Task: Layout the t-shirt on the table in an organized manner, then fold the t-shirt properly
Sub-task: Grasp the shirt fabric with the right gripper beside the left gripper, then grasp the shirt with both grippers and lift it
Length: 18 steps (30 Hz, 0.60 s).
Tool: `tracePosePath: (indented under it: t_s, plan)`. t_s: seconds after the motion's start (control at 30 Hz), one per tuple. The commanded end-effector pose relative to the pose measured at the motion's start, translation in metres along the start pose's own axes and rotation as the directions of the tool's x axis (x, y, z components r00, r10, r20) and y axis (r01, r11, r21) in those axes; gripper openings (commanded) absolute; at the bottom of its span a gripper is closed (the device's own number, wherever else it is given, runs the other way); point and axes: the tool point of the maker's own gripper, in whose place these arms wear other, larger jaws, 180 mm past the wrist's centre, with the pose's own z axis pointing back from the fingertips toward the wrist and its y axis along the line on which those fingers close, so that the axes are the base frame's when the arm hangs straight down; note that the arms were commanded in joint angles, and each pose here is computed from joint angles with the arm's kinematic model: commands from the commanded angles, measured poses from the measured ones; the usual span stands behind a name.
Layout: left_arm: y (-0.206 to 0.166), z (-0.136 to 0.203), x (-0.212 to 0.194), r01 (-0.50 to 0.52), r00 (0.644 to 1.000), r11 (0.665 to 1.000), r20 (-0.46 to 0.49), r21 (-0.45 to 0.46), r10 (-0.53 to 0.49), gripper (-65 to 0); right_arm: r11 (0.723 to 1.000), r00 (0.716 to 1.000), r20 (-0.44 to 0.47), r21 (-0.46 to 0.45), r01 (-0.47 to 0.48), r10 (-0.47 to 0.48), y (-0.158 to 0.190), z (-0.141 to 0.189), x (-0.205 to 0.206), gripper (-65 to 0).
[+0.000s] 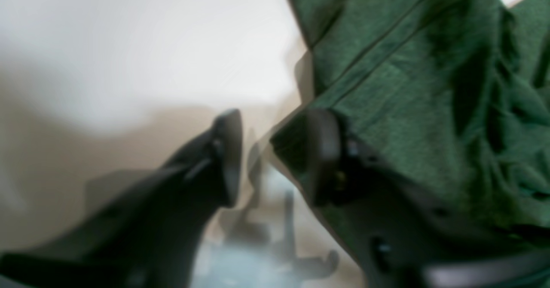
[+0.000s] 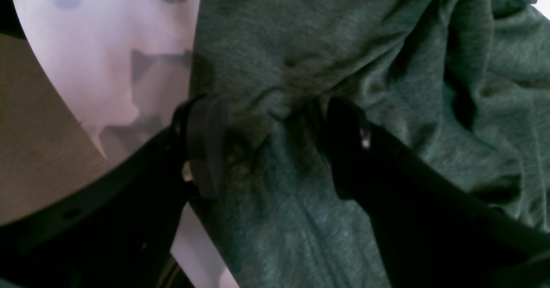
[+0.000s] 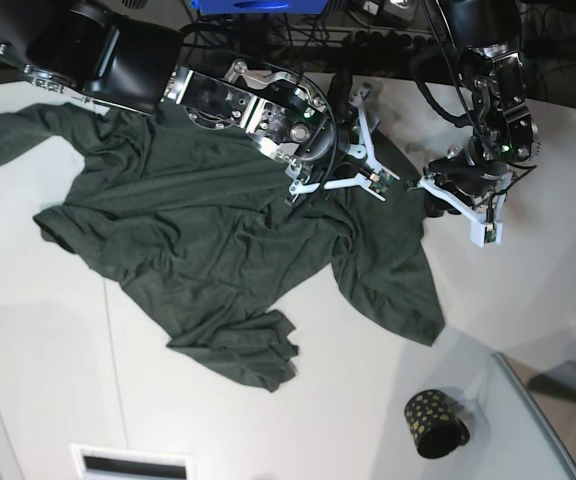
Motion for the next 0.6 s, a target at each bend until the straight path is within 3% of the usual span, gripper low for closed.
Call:
tracePosePath:
  t_s: [0.0, 0.07, 0.1, 0.3, 0.57]
  plan:
    - [0.001, 0.0, 0.012, 0.002, 0.999, 1.0, 0.037, -0.006, -0.002, -51.3, 1.0, 0.999, 0.041, -0.016, 0.002, -0.002, -0.008, 0.003, 0.014, -31.7]
    - [0.001, -0.002, 0.008, -0.004, 1.0, 1.0, 0.024, -0.008, 0.004, -62.7, 1.0, 0.999, 0.04, -0.018, 0.002, -0.001, -0.008, 0.004, 0.013, -31.7]
    - [0.001, -0.002, 0.008, -0.004, 1.0, 1.0, 0.024, -0.008, 0.004, -65.0, 1.0, 0.999, 0.04, -0.018, 0.002, -0.001, -0.008, 0.004, 0.013, -31.7]
    - [-0.001, 0.011, 0.012, 0.021, 0.998, 1.0, 0.051, 0.001, -0.021, -65.0, 1.0, 0.999, 0.043, -0.021, 0.0, 0.001, -0.01, 0.004, 0.014, -31.7]
    - [-0.019, 0.047, 0.039, 0.081, 0.985, 0.997, 0.154, 0.009, -0.081, -65.0, 1.0, 0.999, 0.042, -0.022, -0.001, 0.002, -0.011, 0.004, 0.014, -31.7]
